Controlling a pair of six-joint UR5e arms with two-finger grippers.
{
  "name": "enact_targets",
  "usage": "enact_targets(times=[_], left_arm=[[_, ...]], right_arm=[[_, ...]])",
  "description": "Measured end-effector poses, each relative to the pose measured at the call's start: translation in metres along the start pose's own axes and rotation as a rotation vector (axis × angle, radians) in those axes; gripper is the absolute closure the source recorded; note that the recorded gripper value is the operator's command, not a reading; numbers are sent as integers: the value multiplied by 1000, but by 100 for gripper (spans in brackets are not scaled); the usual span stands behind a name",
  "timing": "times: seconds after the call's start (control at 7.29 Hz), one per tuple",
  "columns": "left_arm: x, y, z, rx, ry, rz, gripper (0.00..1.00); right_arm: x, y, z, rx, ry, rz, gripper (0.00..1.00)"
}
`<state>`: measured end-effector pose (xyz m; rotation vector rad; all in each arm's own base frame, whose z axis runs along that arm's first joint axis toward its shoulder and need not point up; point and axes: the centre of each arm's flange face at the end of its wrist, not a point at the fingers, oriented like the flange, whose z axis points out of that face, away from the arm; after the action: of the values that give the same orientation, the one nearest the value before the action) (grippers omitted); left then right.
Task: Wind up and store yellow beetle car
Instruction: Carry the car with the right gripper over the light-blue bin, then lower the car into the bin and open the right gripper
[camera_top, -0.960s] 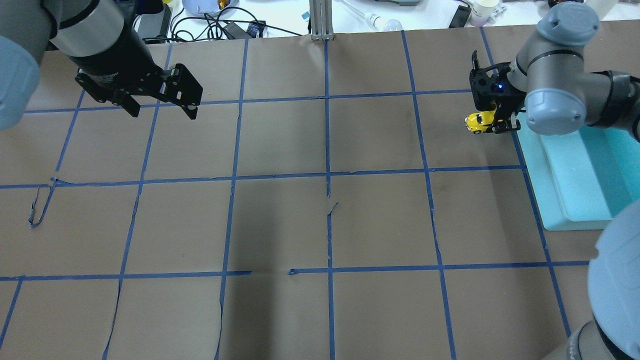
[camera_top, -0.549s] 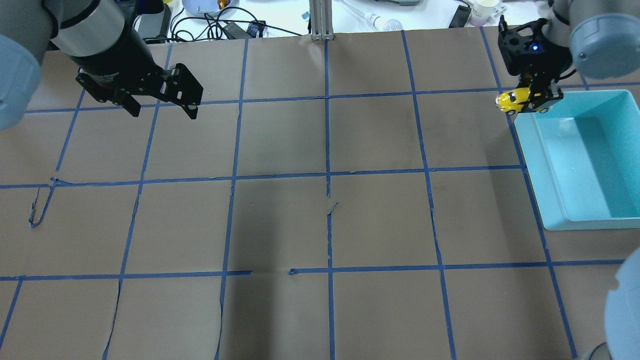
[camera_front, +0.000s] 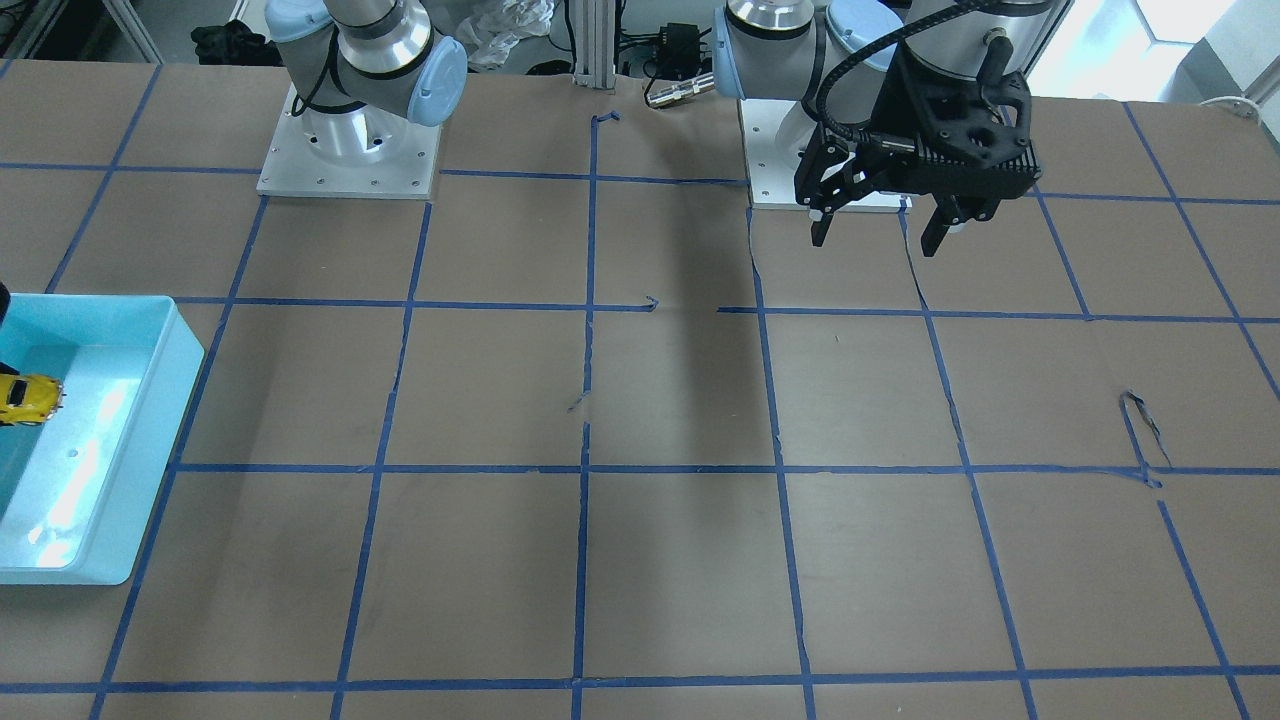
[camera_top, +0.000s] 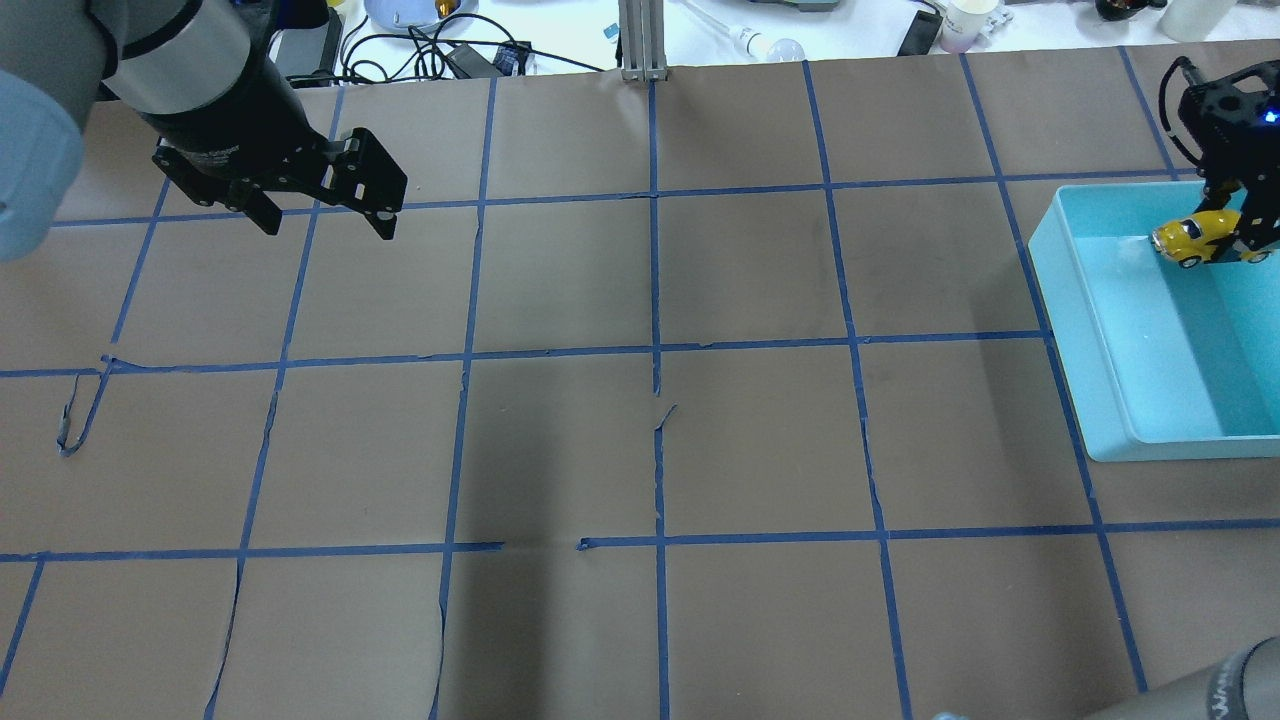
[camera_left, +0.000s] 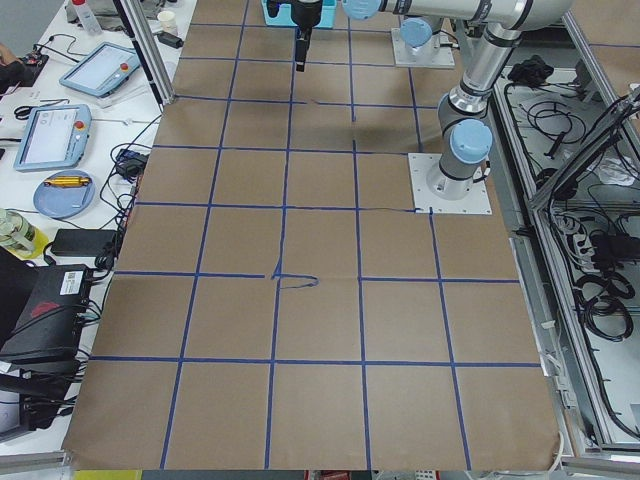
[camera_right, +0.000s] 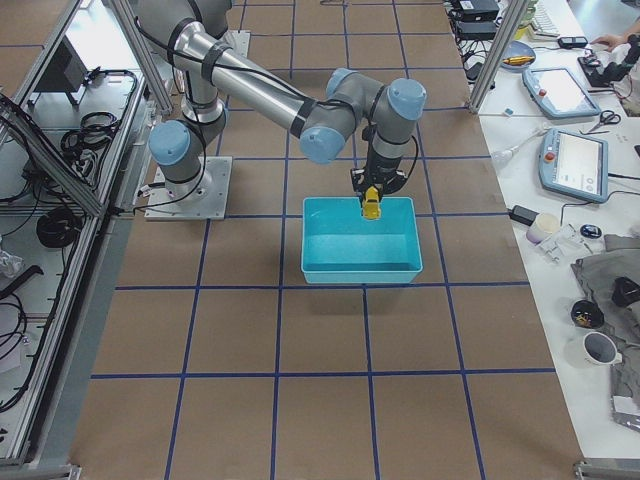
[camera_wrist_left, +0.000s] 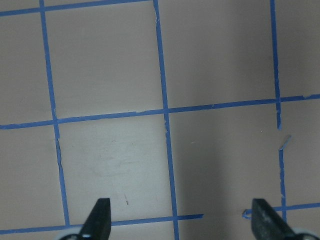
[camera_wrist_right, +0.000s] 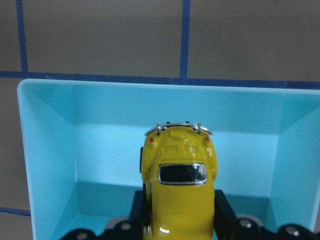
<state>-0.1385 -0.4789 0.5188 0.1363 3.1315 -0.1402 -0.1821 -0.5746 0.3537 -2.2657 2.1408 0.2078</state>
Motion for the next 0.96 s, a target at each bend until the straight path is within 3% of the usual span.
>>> enact_targets(times=[0.41, 0.55, 0.82, 0.96], left_arm=[[1, 0, 1, 0, 3, 1, 0], [1, 0, 0, 1, 3, 1, 0], [1, 0, 0, 3, 6, 1, 0], [1, 0, 0, 3, 8, 1, 0]], right_arm=[[4, 4, 55, -37, 43, -2, 100], [5, 5, 73, -31, 32, -1, 95], [-3, 11, 100, -5, -3, 17, 80], [-6, 14, 107, 4, -13, 25, 60]])
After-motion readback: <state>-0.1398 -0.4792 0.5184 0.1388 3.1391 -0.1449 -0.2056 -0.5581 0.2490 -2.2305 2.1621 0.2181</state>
